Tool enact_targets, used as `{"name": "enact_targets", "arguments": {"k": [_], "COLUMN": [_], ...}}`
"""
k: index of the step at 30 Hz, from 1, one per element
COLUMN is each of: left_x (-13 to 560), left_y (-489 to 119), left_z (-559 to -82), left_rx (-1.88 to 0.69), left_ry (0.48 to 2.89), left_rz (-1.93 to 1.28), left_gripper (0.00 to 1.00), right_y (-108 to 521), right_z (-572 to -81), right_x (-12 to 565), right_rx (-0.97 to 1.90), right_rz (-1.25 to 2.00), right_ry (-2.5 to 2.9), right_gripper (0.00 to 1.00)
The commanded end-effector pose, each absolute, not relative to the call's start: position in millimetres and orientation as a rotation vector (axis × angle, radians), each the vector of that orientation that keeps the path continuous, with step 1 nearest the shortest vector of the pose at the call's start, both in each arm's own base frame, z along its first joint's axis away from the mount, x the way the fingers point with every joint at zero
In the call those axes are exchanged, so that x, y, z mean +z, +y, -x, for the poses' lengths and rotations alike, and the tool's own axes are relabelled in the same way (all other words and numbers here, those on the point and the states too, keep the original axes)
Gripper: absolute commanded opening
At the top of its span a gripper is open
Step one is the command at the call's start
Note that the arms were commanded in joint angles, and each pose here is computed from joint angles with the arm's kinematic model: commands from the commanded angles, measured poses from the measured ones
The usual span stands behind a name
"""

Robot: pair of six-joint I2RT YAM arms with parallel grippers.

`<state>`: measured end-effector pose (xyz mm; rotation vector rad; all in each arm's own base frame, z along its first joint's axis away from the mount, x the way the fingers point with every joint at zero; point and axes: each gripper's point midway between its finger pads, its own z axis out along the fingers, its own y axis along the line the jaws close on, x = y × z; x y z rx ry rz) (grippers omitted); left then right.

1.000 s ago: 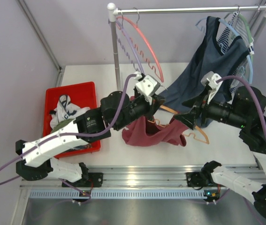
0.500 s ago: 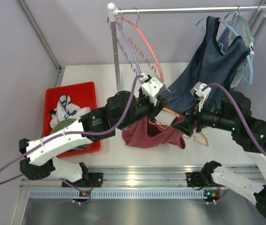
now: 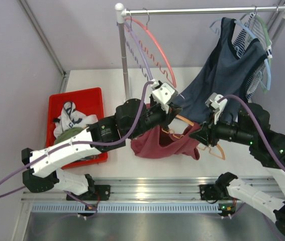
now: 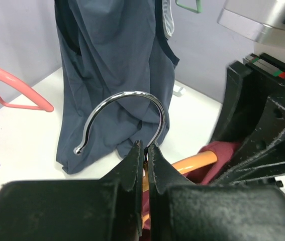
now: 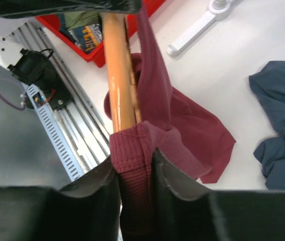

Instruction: Place the tank top on the hanger

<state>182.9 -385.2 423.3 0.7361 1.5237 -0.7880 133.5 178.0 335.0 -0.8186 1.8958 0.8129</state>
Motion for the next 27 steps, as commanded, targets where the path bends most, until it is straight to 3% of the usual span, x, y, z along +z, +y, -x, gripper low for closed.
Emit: {"name": "enact_targets", "arguments": {"k": [1,4,9,12,27], "left_x": [477.7,479.8,481.2,483.0,537.0], "left_y": [-379.7,-380.2,-383.4,-383.2,-313.8], "left_z": [-183.7,-186.0,-188.4,-188.3,-179.4], "left_rx": [-0.898,-0.906,-0.91,-0.91,-0.919], "left_ry": [1.378,1.364,1.357,1.35,1.2], "left_rz": [-0.583,-0.551,-0.535,-0.536,-0.362], "left_gripper": [0.0,0.0,0.37,0.46,0.5], "right_y": [180.8,177.8,171.0,167.8,134.1], "right_z": [-134.1,-131.5,-124.5,-120.6,-124.4], "right_x": [351.4,358.3,364.8,363.5,347.1], "right_rx": [0.825,0.831,0.835,0.833,0.695], "right_rz": [0.801,0.77,0.738,0.735,0.51], "right_ry": [1.821,1.795,1.78,1.797,1.979], "right_gripper": [0.22,0.1,0.0,0.0,0.0]}}
